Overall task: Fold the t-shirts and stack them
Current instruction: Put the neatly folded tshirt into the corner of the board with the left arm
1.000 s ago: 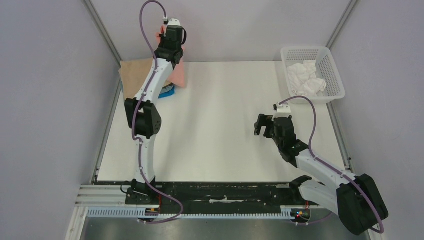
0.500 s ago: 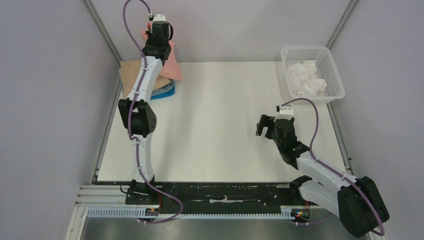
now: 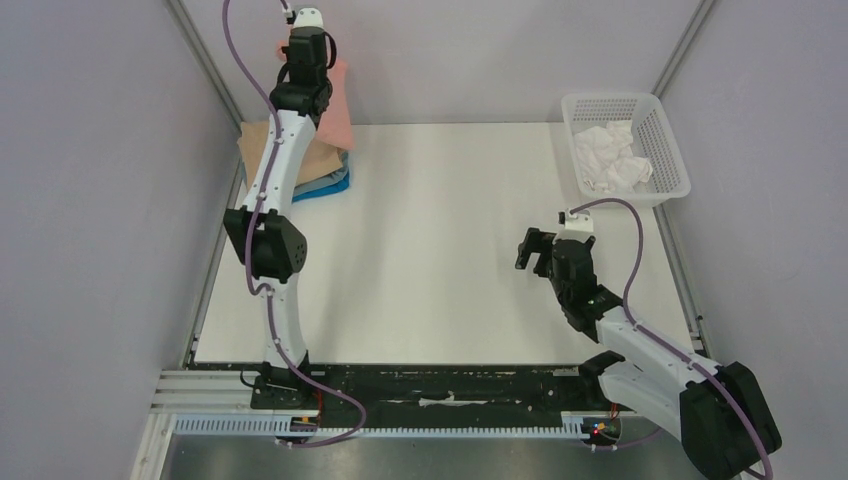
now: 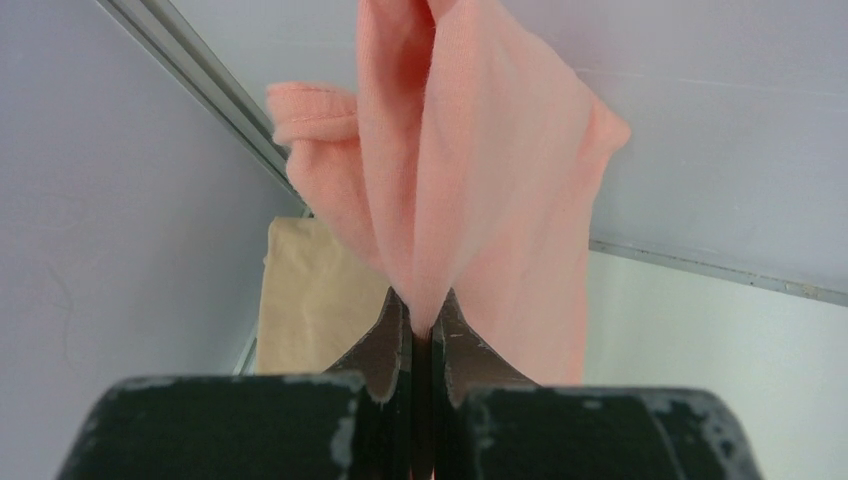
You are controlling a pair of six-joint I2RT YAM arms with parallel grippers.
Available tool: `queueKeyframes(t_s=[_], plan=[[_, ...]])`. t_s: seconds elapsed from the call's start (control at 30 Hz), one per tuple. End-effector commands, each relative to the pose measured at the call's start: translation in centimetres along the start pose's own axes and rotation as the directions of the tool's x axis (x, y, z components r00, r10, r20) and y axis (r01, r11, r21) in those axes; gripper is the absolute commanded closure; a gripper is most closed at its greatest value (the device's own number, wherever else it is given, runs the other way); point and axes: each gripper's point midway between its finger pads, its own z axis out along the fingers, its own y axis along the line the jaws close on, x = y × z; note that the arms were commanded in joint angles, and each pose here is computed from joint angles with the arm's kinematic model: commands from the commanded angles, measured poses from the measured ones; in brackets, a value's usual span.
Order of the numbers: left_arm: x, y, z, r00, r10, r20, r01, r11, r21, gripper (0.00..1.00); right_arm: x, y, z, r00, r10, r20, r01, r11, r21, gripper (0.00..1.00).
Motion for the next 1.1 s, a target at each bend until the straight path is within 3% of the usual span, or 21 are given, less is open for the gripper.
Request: queueKeyframes(t_s=[0.0, 0.43, 1.03, 1.07], plan=[[-6.8, 2.6, -3.7, 0.978, -0.131, 0.161, 0.135, 0.991, -0.014, 0.98, -1.3, -2.0, -0.3, 0.998, 0.017, 0.059, -0.024, 0.993, 0.114, 0.02], [1.9, 3.7, 2.6, 1.000, -0.004, -0.022, 0.002, 0.996, -0.093, 0.98, -1.3, -4.1, -0.7, 0.999, -0.001, 0.047, -0.010, 0.973, 0.231, 0.02], [11.7, 11.0, 12.6, 0.986, -0.052, -0.160, 0.020, 0.980, -0.197, 0.98, -0.2, -5.5, 0.0, 0.999, -0.050, -0.022, 0.054, 0.944, 0.325, 0.02], [12.0, 11.1, 12.6, 0.985, -0.053, -0.167, 0.018, 0.980, -0.200, 0.89, -0.3, -5.5, 0.0, 0.999, -0.050, -0.022, 0.054, 0.943, 0.328, 0.02]])
